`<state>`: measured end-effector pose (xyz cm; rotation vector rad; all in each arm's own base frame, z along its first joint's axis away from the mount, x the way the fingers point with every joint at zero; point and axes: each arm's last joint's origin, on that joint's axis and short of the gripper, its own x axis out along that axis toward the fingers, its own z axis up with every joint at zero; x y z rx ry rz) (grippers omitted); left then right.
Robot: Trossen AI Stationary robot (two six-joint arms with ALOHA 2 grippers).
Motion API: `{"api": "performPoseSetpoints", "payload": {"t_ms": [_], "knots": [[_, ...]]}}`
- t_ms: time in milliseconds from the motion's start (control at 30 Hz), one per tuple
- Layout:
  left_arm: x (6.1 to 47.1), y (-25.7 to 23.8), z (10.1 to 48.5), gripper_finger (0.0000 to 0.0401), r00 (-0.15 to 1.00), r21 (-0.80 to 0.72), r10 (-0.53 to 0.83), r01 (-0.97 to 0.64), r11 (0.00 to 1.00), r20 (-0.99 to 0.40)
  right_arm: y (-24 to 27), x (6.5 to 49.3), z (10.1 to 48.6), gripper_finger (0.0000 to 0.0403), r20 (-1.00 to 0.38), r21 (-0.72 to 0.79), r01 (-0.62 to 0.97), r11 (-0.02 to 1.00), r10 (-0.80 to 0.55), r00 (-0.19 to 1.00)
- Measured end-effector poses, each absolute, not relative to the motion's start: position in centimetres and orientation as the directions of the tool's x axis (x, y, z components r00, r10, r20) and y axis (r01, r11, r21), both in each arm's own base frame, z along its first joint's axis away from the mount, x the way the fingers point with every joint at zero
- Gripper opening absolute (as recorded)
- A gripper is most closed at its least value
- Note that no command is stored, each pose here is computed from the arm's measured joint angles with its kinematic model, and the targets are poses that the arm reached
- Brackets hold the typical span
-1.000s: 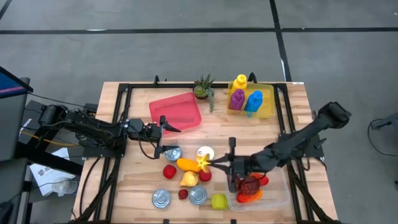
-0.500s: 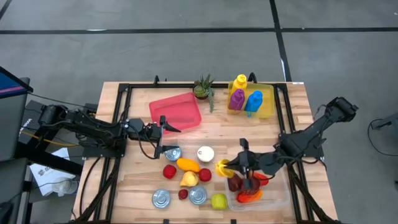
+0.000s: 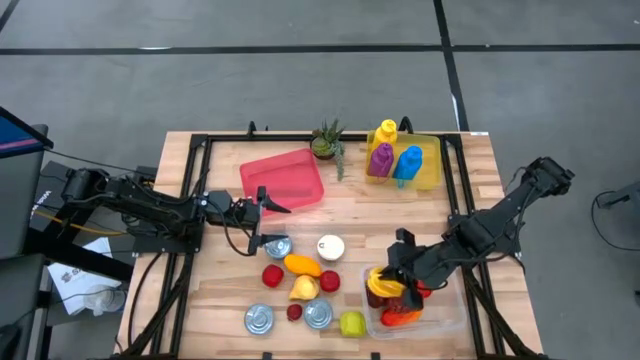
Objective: Pick & Place Food Item
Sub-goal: Put the starfruit into the transparent bin, then put the left red tomato into the transparent bin
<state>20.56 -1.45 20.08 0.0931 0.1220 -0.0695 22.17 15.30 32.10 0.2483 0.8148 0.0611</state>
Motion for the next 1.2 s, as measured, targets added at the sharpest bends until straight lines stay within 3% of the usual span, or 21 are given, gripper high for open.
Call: {"api": "performPoseSetpoints", "payload": {"t_ms": [200, 400, 833, 1033, 1200], "knots": [[20.6, -1.4, 20.1, 0.0320, 0.990, 0.090, -0.058, 0.070, 0.994, -0.126, 16.0, 23.2, 29.6, 0.0000, -0.851, 0.224, 0.090, 0.970, 0.150, 0.503], [20.6, -1.4, 20.1, 0.0320, 0.991, 0.092, -0.052, 0.064, 0.994, -0.126, 16.7, 25.1, 28.2, 0.0011, -0.899, 0.221, 0.105, 0.970, 0.161, 0.407], [20.6, -1.4, 20.0, 0.0320, 0.990, 0.095, -0.044, 0.057, 0.994, -0.134, 17.7, 27.5, 32.2, 0.0160, -0.946, 0.148, 0.114, 0.983, 0.107, 0.306], [20.6, -1.4, 20.0, 0.0320, 0.990, 0.098, -0.044, 0.057, 0.994, -0.134, 17.4, 28.1, 34.1, 0.0232, -0.908, 0.105, 0.117, 0.988, 0.047, 0.416], [20.6, -1.3, 20.0, 0.0320, 0.991, 0.097, -0.030, 0.043, 0.994, -0.128, 17.7, 28.2, 35.1, 0.0245, -0.795, -0.086, 0.082, 0.993, -0.118, 0.595]]}}
